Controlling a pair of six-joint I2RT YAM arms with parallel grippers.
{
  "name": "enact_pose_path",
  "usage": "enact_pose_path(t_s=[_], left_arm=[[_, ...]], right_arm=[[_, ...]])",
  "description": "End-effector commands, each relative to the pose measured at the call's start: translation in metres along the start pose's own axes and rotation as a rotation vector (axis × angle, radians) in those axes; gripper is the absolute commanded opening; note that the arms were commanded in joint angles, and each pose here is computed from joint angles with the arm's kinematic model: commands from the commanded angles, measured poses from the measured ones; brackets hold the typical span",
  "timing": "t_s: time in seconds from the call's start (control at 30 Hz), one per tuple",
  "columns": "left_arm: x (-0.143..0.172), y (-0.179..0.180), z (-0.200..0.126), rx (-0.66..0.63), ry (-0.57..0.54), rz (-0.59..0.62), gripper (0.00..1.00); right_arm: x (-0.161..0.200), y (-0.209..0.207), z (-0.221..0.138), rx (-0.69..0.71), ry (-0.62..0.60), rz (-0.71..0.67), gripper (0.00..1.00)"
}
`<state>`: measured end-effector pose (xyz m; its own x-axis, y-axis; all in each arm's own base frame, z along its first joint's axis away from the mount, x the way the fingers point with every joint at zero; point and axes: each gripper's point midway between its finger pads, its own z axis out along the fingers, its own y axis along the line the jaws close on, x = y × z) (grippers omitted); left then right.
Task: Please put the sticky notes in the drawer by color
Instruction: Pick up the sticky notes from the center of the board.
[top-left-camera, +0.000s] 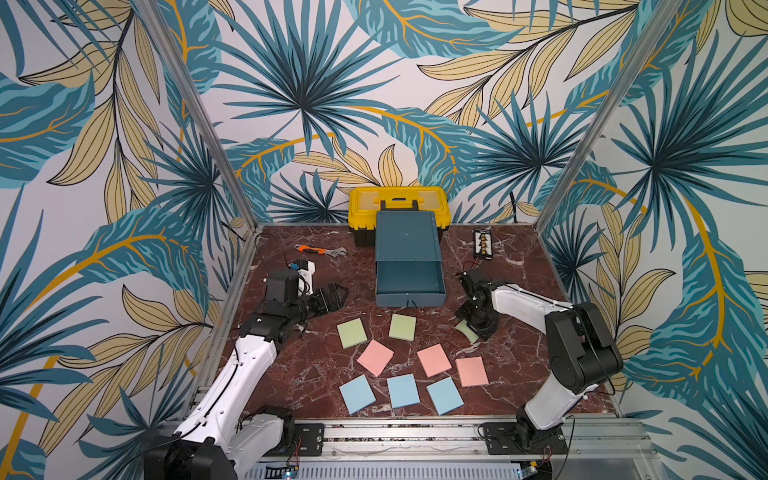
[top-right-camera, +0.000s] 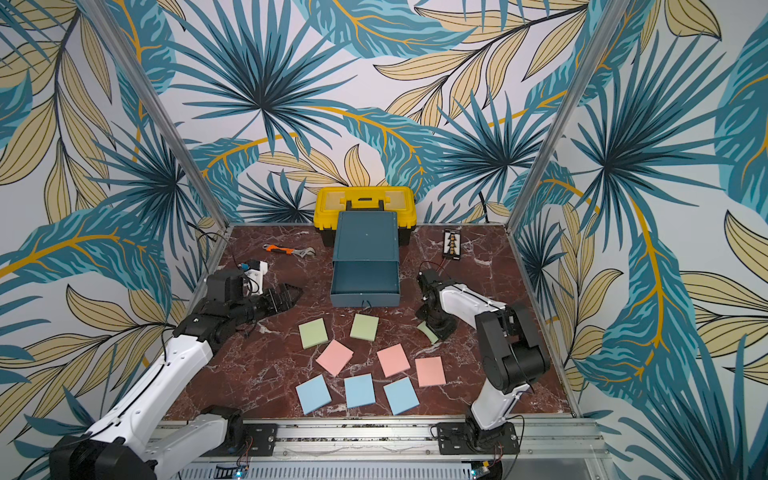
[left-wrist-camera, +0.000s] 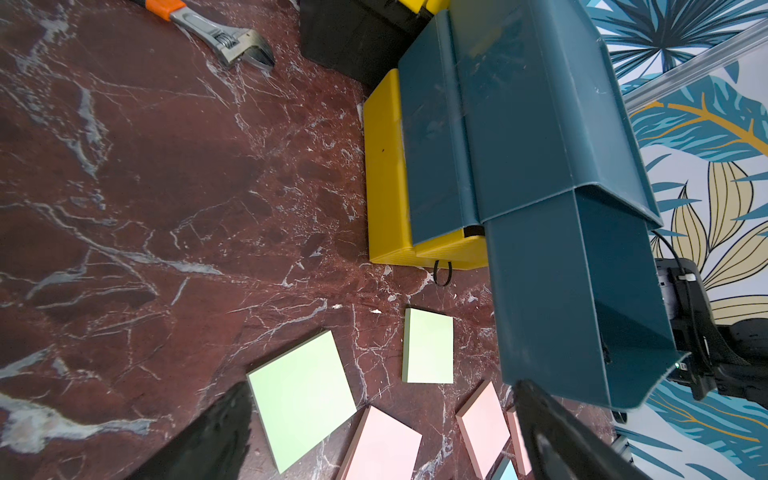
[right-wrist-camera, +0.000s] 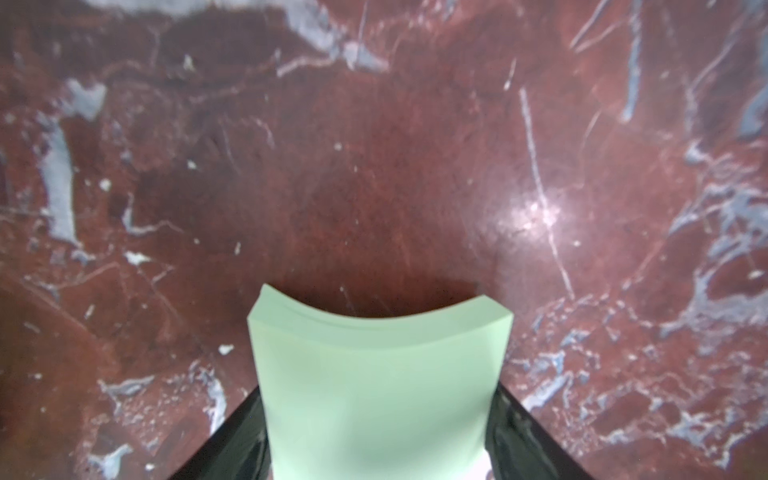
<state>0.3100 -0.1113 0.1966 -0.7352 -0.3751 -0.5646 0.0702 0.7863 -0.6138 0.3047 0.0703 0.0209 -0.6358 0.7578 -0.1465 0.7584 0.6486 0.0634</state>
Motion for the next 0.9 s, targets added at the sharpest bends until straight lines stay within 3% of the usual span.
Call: enact_pose_path(t_s=[0.0,0.17,0.4,0.7,0.87], left_arm=[[-0.004,-0.006,-0.006,0.011,-0.015,0.008,1.0],[-0.009,-0.01,-0.01,0.007,-0.027,0.012,1.0],[-0.016,-0.015,-0.016,0.001,-0.038,0.01,1.0],[-0.019,-0.018,-0.018,0.012,-0.051,-0.03,1.0],[-0.018,-0.021,-0.026,0.016,-0.062,-0.025,1.0]], right_arm=[[0.002,-0.01,-0.024,0.019,-0.007,-0.056,0.77],[-0.024,-0.009,-0.087,-0.041,-0.163,-0.107,0.77],[-0.033,-0.005,-0.154,-0.17,-0.27,-0.154,0.76],[-0.016,0.058,-0.258,-0.378,-0.426,-0.376,0.76],[-0.003,0.094,-0.294,-0.48,-0.491,-0.463,0.76]])
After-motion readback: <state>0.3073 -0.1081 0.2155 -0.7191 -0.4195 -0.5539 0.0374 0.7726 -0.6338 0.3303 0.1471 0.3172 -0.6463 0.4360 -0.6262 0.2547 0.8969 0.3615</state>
